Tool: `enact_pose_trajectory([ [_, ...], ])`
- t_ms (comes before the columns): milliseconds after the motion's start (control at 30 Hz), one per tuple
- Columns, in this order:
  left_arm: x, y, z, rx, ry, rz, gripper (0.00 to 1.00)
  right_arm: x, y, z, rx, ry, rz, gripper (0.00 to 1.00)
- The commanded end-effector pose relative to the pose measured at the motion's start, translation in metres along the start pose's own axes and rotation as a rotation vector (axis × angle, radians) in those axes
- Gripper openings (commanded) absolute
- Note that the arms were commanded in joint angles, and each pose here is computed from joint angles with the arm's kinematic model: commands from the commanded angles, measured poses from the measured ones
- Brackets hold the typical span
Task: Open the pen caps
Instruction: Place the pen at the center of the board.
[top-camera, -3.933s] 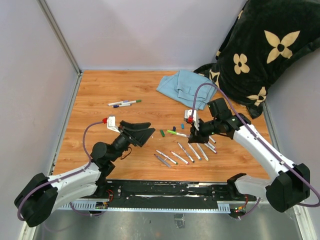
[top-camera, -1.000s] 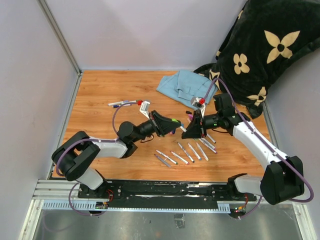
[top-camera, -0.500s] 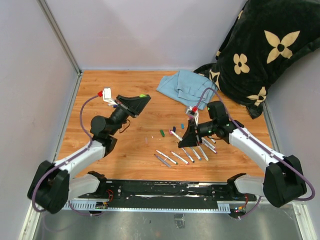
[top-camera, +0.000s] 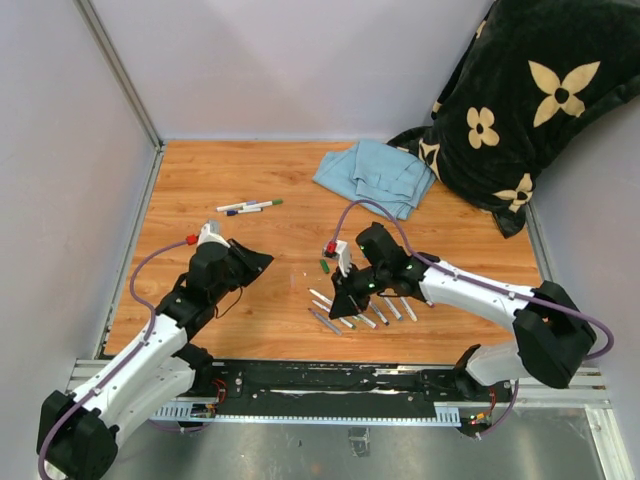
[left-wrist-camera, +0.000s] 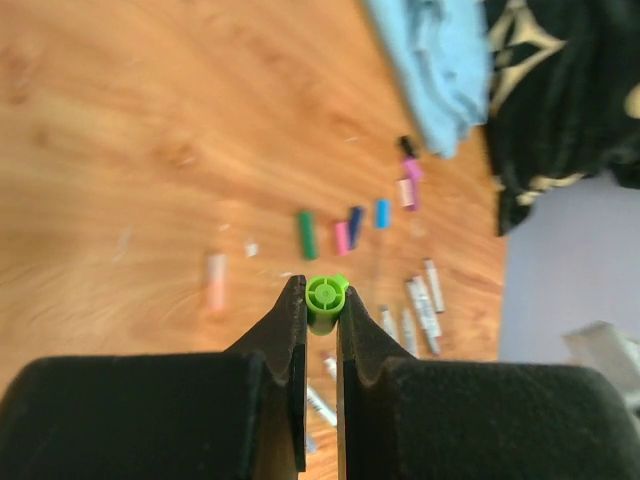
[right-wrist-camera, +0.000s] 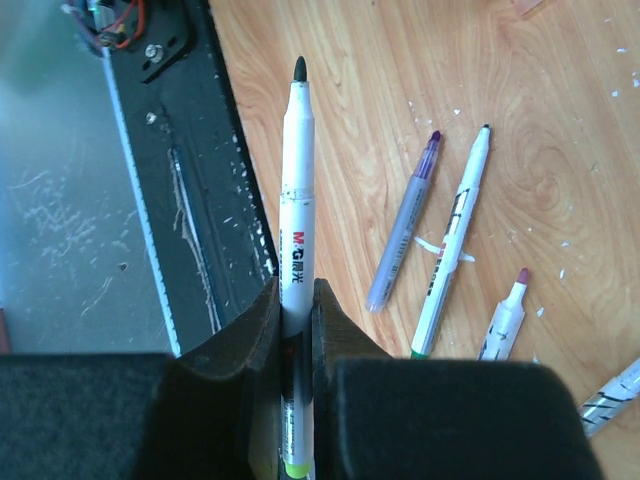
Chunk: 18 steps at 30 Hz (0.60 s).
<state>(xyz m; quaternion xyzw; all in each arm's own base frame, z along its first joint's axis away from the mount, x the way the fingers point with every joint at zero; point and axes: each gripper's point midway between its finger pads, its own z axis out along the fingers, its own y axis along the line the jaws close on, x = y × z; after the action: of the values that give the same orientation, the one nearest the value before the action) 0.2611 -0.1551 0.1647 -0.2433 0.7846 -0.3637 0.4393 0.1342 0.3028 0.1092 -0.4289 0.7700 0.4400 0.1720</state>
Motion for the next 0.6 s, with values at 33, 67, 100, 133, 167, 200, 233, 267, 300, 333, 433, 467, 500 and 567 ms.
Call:
enact_pose_trajectory([
  [33,0.018,0.066,-0.004,-0.309,0.052,-0.017,0.0,-0.011,-0.007,0.015,0.153,0.044,0.0,0.01],
  [67,0.018,0.069,-0.004,-0.329,0.056,-0.012,0.0,-0.01,-0.006,0.02,0.159,0.061,0.003,0.01],
  [100,0.019,0.072,-0.004,-0.344,0.059,-0.008,0.0,-0.008,-0.005,0.025,0.171,0.075,0.0,0.01],
  [133,0.019,0.074,-0.003,-0.35,0.061,-0.005,0.0,-0.005,-0.005,0.029,0.181,0.09,-0.004,0.01],
  [167,0.02,0.075,-0.003,-0.351,0.06,-0.005,0.0,-0.002,-0.004,0.034,0.191,0.105,-0.01,0.01],
  [200,0.02,0.077,-0.003,-0.353,0.056,-0.007,0.0,0.0,-0.003,0.039,0.199,0.118,-0.017,0.01],
  [233,0.021,0.079,-0.004,-0.355,0.051,-0.011,0.0,0.004,-0.001,0.044,0.203,0.138,-0.024,0.01],
  [267,0.021,0.081,-0.004,-0.355,0.047,-0.015,0.0,0.008,0.002,0.051,0.205,0.161,-0.031,0.01],
  [300,0.022,0.083,-0.005,-0.357,0.045,-0.014,0.0,0.01,0.003,0.056,0.213,0.176,-0.035,0.01],
  [333,0.023,0.085,-0.005,-0.36,0.044,-0.015,0.0,0.012,0.003,0.06,0.223,0.19,-0.035,0.01],
  [433,0.029,0.093,-0.007,-0.37,0.051,-0.024,0.0,0.013,0.002,0.071,0.266,0.223,-0.04,0.01],
  [467,0.032,0.097,-0.008,-0.372,0.056,-0.031,0.0,0.016,0.0,0.074,0.282,0.24,-0.042,0.01],
  [500,0.034,0.099,-0.007,-0.37,0.059,-0.037,0.0,0.022,-0.002,0.077,0.297,0.259,-0.043,0.01],
  [567,0.038,0.1,-0.006,-0.365,0.068,-0.049,0.0,0.031,-0.007,0.082,0.328,0.287,-0.053,0.01],
])
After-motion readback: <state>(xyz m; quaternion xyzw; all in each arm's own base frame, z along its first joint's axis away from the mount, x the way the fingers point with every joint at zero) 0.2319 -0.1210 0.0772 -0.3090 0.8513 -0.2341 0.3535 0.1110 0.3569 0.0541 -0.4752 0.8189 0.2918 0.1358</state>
